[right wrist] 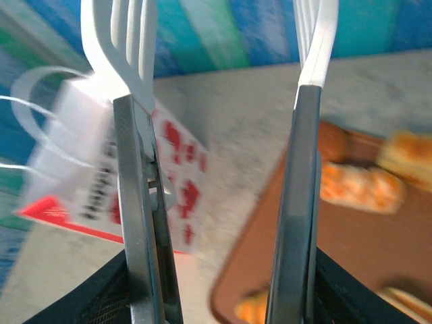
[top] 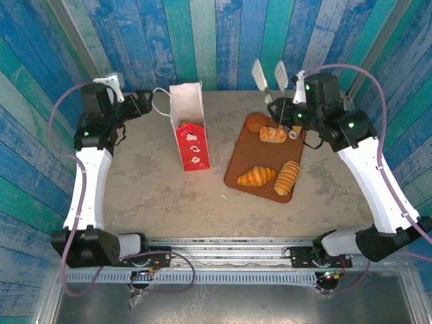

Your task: Place the fake bread into the paper bag

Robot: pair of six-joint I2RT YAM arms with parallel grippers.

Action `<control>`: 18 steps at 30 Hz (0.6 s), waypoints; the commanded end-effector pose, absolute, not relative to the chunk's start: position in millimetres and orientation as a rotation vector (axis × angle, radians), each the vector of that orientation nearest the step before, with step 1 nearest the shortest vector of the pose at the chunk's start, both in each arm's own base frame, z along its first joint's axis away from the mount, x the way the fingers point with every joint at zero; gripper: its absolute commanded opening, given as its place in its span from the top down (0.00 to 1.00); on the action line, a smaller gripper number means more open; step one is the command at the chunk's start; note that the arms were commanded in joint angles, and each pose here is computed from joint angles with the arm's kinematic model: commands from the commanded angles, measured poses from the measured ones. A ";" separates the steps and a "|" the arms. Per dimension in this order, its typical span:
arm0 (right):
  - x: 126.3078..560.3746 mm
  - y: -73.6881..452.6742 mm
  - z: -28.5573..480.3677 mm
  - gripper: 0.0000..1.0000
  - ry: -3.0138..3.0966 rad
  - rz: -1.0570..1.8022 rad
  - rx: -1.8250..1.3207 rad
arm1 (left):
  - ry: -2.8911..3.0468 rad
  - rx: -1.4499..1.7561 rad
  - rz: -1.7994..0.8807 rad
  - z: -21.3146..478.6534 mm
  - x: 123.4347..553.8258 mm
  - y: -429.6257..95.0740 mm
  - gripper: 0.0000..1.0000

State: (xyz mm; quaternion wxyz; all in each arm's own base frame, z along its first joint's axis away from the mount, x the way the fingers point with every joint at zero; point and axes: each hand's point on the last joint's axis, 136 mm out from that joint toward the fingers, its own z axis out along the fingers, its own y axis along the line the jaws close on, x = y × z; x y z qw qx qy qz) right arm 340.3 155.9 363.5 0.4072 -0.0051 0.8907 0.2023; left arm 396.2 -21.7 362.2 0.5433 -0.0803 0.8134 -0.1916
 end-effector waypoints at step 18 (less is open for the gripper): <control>345.2 -19.1 262.8 0.46 2.514 0.043 0.115 | 1.930 -0.218 -0.207 319.8 346.3 7.1 0.06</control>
